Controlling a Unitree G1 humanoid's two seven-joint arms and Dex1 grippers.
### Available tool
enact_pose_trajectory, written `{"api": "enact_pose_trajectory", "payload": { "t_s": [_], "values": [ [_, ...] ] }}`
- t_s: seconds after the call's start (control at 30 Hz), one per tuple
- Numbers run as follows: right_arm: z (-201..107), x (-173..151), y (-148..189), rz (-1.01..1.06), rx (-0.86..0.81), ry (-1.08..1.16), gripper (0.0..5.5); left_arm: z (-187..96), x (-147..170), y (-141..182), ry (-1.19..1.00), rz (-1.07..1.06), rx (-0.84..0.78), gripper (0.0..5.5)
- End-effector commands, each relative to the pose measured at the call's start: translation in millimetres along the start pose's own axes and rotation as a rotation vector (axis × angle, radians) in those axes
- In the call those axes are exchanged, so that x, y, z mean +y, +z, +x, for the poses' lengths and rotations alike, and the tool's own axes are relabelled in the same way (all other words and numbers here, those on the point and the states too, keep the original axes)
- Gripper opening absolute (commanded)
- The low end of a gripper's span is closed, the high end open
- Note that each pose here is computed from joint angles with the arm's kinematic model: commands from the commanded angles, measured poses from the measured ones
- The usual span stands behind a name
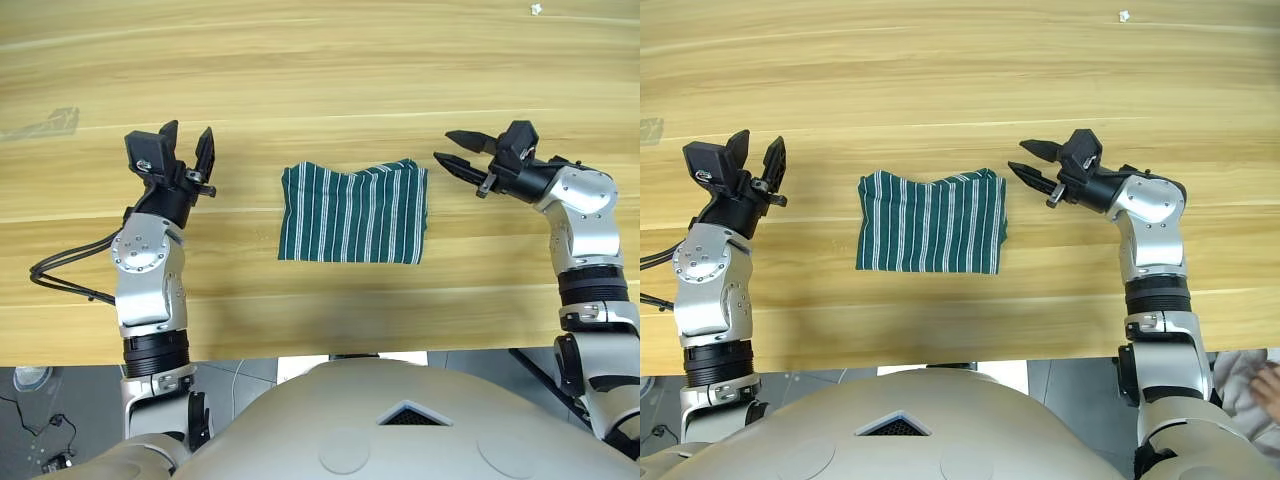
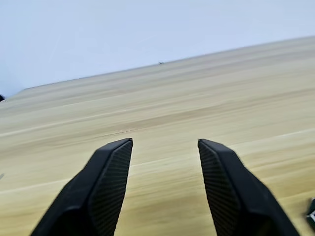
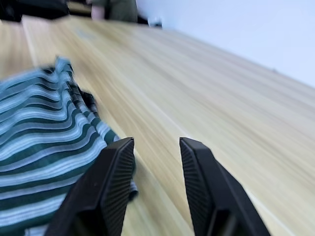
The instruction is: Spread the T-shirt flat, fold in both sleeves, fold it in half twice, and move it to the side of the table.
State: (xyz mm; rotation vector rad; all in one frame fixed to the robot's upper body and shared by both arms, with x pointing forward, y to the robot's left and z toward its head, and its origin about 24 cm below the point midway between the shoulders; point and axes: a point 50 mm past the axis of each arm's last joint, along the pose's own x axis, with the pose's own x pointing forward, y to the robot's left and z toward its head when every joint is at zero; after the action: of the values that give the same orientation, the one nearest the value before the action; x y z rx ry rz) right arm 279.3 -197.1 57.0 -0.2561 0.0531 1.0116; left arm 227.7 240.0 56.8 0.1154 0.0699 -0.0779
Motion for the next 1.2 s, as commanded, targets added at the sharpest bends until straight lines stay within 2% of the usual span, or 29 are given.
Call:
{"api": "enact_pose_trajectory", "payload": {
  "t_s": [0.03, 0.17, 0.27, 0.43, 0.67, 0.83, 1.03, 1.2],
  "values": [
    [6, 8, 9, 0.009, -0.064, 0.058, 1.72, -4, -3, -3, 0.042, -0.03, -0.024, 2.46],
    [34, 41, 19, 0.099, -0.145, 0.26, 1.72, -6, -2, -3, 0.096, -0.049, -0.063, 2.46],
    [52, 60, 12, 0.171, -0.12, 0.356, 1.72, -6, -3, -5, 0.099, -0.041, -0.068, 2.46],
    [77, 79, 5, 0.172, -0.051, 0.481, 1.72, -8, -2, -8, 0.119, -0.079, -0.068, 2.46],
    [104, 85, 0, 0.119, -0.021, 0.505, 1.72, -8, -7, -13, 0.115, -0.1, -0.059, 2.46],
    [117, 74, -11, 0.095, 0.025, 0.435, 1.72, -7, -11, -17, 0.096, -0.107, -0.05, 2.46],
    [129, 75, -38, 0.081, 0.213, 0.365, 1.72, -6, -16, -19, 0.083, -0.118, -0.044, 2.46],
    [133, 71, -44, 0.117, 0.254, 0.307, 1.72, -5, -17, -18, 0.071, -0.116, -0.046, 2.46]
  ]
}}
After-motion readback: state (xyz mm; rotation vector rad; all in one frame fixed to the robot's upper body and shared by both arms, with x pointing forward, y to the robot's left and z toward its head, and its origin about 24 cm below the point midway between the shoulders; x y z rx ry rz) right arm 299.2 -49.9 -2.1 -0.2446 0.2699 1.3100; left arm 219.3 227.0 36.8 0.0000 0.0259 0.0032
